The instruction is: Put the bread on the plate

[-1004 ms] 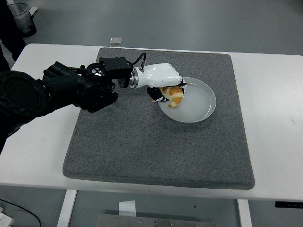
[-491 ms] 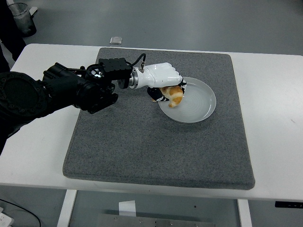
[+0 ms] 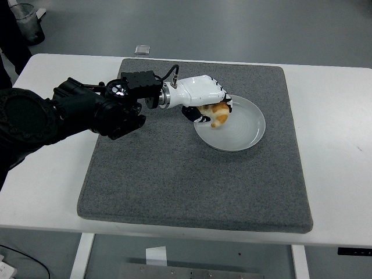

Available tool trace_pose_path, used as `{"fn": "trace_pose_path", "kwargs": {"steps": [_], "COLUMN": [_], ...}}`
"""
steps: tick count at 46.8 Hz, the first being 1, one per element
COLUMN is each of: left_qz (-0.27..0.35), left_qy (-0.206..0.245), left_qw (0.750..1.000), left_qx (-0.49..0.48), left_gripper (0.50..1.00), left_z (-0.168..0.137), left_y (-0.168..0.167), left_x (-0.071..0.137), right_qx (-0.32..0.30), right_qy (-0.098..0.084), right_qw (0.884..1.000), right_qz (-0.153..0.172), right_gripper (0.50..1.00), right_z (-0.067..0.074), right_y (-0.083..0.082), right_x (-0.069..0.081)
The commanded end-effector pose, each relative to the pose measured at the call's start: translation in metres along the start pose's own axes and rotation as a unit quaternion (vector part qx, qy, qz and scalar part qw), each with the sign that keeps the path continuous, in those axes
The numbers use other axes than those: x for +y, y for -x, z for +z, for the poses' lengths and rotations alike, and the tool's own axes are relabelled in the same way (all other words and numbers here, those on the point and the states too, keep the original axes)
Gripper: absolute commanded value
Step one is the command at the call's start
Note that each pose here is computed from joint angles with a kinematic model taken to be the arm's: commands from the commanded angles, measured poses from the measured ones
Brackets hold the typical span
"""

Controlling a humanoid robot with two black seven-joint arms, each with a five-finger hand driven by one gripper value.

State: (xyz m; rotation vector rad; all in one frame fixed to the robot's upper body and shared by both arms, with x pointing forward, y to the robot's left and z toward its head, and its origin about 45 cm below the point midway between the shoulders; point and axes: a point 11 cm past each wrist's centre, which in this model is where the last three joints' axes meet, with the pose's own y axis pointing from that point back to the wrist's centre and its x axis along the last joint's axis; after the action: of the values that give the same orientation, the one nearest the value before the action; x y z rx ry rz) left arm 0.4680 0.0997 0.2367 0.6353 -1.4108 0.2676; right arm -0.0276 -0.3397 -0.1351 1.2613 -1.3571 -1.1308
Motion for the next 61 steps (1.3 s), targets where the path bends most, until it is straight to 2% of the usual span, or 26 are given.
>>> {"fn": "trace_pose_path", "kwargs": {"steps": [1,4,7,11,15,20,39,49,56,61], "left_qz": [0.0,0.0,-0.001,0.0,0.0,0.002,0.039,0.092,0.141,0.185], "left_qy": [0.001,0.001,0.002,0.002,0.003,0.002,-0.001,-0.007,-0.018,-0.03], "left_qw": [1.0,1.0,1.0,1.0,1.0,1.0,0.999,0.994,0.982,0.964], "left_qx": [0.001,0.001,0.002,0.002,0.004,0.005,0.023,0.058,0.121,0.19], "left_gripper": [0.808,0.842,0.853,0.923,0.971,0.99,0.994,0.996,0.996,0.999], "left_z": [0.001,0.001,0.001,0.002,0.002,0.002,0.003,0.002,-0.002,-0.007], "left_y": [0.0,0.0,0.001,0.001,0.001,0.0,-0.021,-0.048,-0.073,-0.09], "left_x": [0.0,0.0,0.0,-0.001,-0.001,-0.001,-0.006,-0.011,-0.013,-0.012], "right_qx": [0.0,0.0,0.0,-0.001,-0.001,0.0,0.0,0.0,0.001,0.001], "right_qy": [0.0,0.0,0.0,0.0,0.0,0.0,0.0,0.0,0.0,0.0], "right_qw": [1.0,1.0,1.0,1.0,1.0,1.0,1.0,1.0,1.0,1.0], "right_qz": [0.0,0.0,0.0,0.0,0.0,0.0,0.0,0.001,0.005,0.006], "right_gripper": [0.932,0.932,0.932,0.932,0.932,0.932,0.932,0.932,0.932,0.932], "right_z": [0.0,0.0,0.0,0.0,0.0,0.0,0.0,0.0,0.0,0.0], "right_y": [0.0,0.0,0.0,0.0,0.0,0.0,0.0,0.0,-0.002,-0.002], "right_x": [0.0,0.0,0.0,0.0,0.0,0.0,0.0,0.0,0.0,0.0]}}
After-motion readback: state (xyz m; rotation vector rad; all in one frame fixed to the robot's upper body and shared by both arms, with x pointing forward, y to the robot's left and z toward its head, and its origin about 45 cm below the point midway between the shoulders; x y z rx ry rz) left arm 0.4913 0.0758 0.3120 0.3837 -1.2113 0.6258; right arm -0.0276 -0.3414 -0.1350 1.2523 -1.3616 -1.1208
